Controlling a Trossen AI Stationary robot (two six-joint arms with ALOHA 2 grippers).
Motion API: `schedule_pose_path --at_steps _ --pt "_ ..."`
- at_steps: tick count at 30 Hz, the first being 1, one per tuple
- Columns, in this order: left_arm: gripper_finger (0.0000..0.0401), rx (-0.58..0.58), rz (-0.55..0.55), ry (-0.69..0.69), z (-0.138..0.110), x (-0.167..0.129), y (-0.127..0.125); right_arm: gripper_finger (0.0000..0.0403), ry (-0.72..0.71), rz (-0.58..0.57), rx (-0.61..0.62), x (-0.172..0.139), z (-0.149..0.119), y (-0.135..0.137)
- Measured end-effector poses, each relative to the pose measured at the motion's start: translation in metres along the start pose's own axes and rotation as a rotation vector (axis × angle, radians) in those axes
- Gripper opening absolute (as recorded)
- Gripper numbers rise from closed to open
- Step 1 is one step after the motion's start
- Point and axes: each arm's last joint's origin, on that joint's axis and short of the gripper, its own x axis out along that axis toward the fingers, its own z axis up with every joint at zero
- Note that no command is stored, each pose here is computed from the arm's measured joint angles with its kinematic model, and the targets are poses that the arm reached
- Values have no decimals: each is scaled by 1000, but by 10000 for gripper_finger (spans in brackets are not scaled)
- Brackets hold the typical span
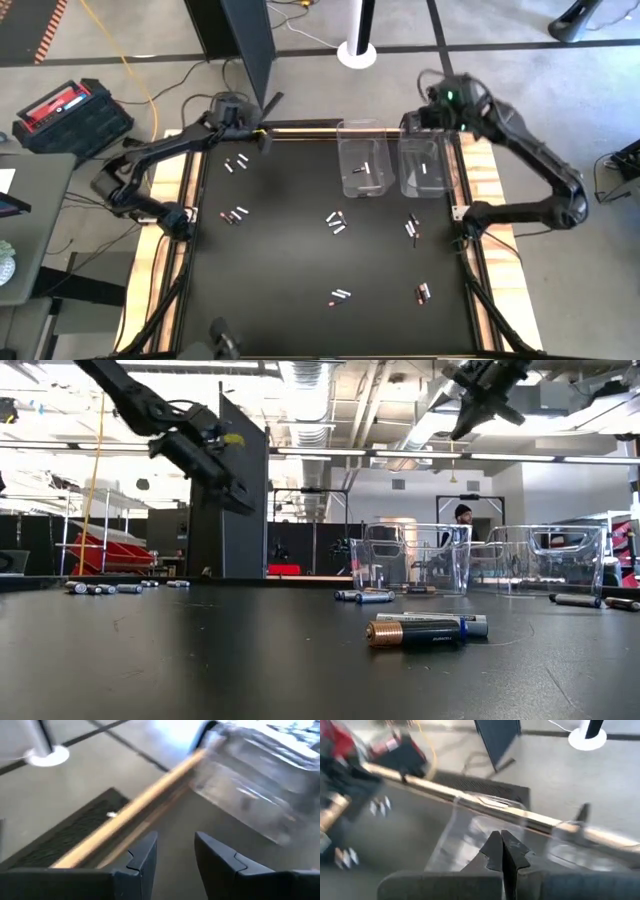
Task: Sort batteries
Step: Move the transparent bins to the top center of the table
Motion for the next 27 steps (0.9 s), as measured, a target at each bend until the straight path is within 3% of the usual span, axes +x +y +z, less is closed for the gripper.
schedule_pose_path --at_steps 5,10,13,20,27 --pt "128 51 -104 -31 -9 -28 -27 8 321 -127 -233 21 20 -18" --pt "128 48 11 -100 -15 -57 -58 8 729 -149 -400 68 10 -40" --pt "128 41 63 -139 -20 -72 -77 8 899 -115 -472 97 1 -51" --pt "128 -43 120 -133 -39 -92 -105 8 1017 16 -694 143 -7 -59" --pt "128 -66 134 -131 -50 -95 -130 3 1081 27 -764 169 -28 -63"
